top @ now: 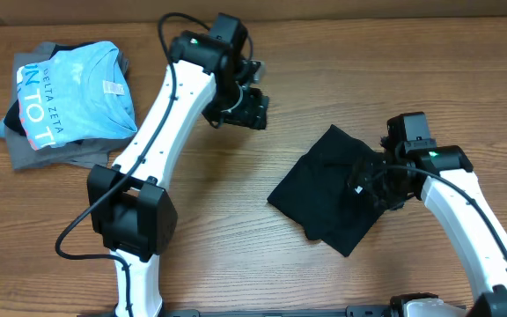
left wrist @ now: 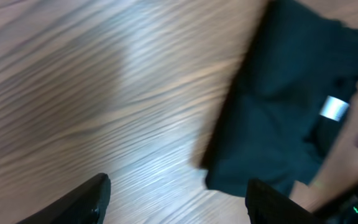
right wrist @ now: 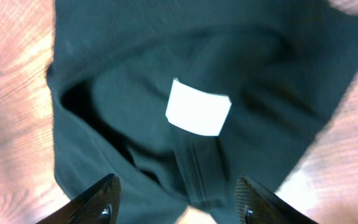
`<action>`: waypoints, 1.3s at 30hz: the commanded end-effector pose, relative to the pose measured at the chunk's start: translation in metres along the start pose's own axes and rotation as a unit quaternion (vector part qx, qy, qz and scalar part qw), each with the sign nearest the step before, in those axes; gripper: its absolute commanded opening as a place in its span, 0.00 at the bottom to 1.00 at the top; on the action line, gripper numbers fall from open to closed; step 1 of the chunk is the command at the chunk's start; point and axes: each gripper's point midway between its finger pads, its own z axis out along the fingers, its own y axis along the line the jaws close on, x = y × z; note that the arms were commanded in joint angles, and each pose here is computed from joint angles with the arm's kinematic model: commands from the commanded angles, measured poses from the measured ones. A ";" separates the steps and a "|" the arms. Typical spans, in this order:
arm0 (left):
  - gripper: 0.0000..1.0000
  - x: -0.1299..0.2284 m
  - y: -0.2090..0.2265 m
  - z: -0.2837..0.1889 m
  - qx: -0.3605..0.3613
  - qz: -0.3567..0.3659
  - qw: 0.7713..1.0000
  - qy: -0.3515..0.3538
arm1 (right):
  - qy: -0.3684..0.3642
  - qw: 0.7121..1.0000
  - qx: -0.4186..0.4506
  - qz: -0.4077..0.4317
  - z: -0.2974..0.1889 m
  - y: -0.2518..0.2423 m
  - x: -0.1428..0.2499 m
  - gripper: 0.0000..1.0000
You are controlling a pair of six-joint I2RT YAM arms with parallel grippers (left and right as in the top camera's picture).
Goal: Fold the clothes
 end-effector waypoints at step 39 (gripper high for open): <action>0.78 0.096 -0.107 0.119 0.225 -0.004 0.965 0.139 | 0.090 0.984 0.089 0.124 0.071 -0.087 0.022 0.06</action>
